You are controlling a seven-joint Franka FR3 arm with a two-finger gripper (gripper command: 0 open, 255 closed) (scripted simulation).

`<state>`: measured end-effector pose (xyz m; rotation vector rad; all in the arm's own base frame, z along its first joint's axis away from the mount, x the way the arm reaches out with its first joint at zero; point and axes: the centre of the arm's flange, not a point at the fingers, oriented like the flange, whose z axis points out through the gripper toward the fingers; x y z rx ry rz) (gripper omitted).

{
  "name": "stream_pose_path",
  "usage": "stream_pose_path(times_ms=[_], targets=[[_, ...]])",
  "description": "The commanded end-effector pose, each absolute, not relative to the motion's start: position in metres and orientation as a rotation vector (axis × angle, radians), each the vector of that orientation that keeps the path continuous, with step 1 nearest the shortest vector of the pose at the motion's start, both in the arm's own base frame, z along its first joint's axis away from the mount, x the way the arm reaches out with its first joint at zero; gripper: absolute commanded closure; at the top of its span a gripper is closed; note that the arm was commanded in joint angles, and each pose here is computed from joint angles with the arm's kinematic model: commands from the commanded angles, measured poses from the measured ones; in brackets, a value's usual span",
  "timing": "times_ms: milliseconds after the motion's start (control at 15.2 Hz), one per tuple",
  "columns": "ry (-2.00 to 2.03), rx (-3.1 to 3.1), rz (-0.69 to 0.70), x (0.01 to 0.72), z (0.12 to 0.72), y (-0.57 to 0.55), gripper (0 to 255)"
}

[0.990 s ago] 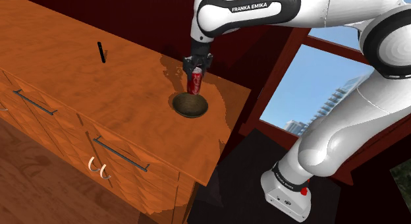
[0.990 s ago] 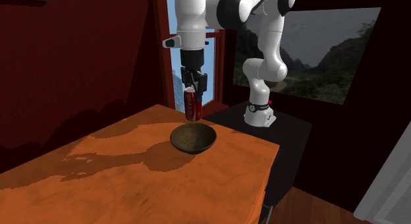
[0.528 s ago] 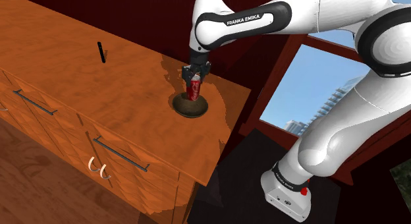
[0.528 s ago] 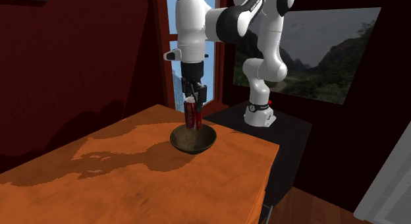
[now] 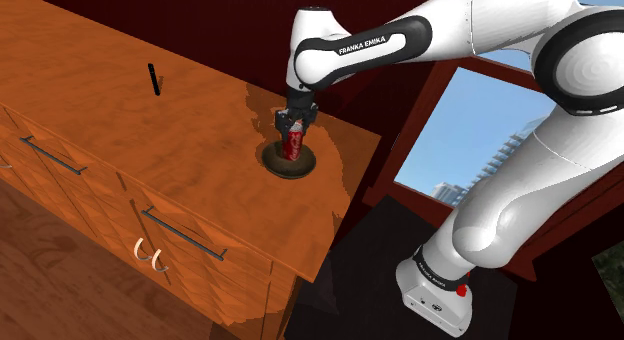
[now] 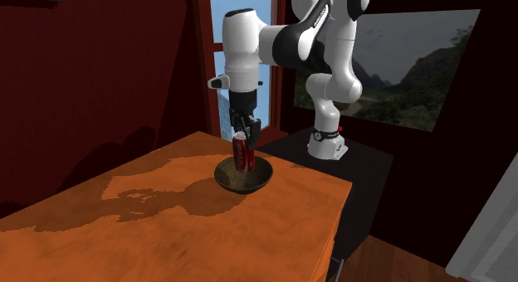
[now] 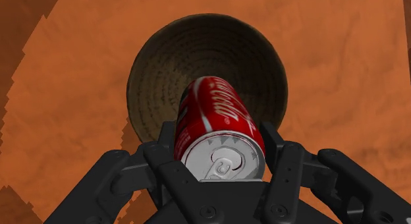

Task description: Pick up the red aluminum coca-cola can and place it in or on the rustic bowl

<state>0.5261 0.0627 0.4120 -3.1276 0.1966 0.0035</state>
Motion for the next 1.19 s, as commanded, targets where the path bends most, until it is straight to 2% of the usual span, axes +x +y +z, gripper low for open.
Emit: stream_pose_path(times_ms=[0, 198, 264, 594, 858, 1122], targets=[[0.197, -3.127, 0.002, 0.526, 0.412, 0.063, 255], [0.197, -3.127, 0.002, 0.526, 0.412, 0.063, 255], [0.197, -3.127, 0.002, 0.526, 0.412, 0.063, 0], [0.197, -3.127, 0.002, 0.526, 0.412, 0.063, 0], [0.197, -3.127, 0.002, 0.526, 0.462, 0.062, 0], [0.197, -3.127, 0.002, 0.526, 0.462, 0.062, 0]])
